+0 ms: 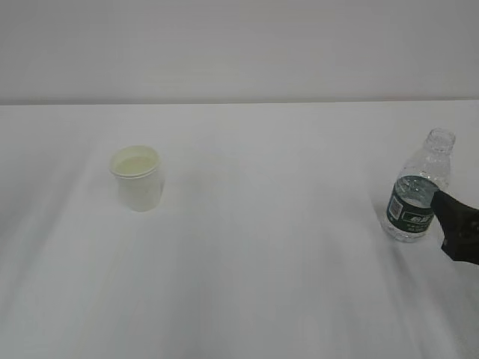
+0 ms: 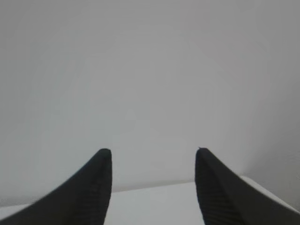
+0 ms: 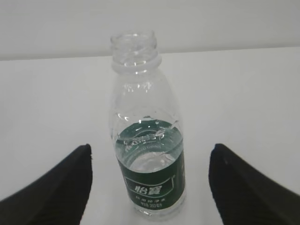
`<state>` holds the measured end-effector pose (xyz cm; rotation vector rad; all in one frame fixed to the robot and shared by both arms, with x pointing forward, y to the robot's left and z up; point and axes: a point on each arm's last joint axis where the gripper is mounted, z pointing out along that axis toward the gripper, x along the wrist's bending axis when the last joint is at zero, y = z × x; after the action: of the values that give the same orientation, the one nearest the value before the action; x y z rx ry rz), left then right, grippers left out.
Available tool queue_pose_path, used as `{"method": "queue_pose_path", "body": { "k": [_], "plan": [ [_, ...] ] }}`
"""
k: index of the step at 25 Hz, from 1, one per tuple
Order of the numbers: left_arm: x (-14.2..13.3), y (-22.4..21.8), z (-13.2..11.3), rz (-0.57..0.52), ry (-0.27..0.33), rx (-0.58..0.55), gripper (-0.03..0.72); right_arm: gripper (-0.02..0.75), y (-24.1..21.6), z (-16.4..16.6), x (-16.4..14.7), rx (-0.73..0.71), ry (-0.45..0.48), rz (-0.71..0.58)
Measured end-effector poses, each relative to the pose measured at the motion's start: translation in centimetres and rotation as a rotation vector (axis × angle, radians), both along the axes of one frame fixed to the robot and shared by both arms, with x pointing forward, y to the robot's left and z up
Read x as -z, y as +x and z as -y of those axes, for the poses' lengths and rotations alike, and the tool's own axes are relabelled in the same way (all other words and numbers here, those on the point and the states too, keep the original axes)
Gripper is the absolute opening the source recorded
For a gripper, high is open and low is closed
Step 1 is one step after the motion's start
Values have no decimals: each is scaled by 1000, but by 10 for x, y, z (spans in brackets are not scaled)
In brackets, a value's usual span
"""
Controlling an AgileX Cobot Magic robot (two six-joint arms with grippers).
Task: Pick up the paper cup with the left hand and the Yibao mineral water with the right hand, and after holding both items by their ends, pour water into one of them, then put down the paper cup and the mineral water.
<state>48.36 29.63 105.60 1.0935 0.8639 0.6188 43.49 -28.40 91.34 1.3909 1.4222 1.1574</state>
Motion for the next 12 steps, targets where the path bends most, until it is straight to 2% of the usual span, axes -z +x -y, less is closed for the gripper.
{"method": "queue_pose_path", "body": {
  "k": [9, 12],
  "plan": [
    [-35, -18, 4, 123, 2, 8, 398, 585, -2, 0, -10, 3, 16, 47],
    [-43, -19, 4, 133, -21, 17, 396, 585, -2, 0, -10, 4, 21, 49]
  ]
}}
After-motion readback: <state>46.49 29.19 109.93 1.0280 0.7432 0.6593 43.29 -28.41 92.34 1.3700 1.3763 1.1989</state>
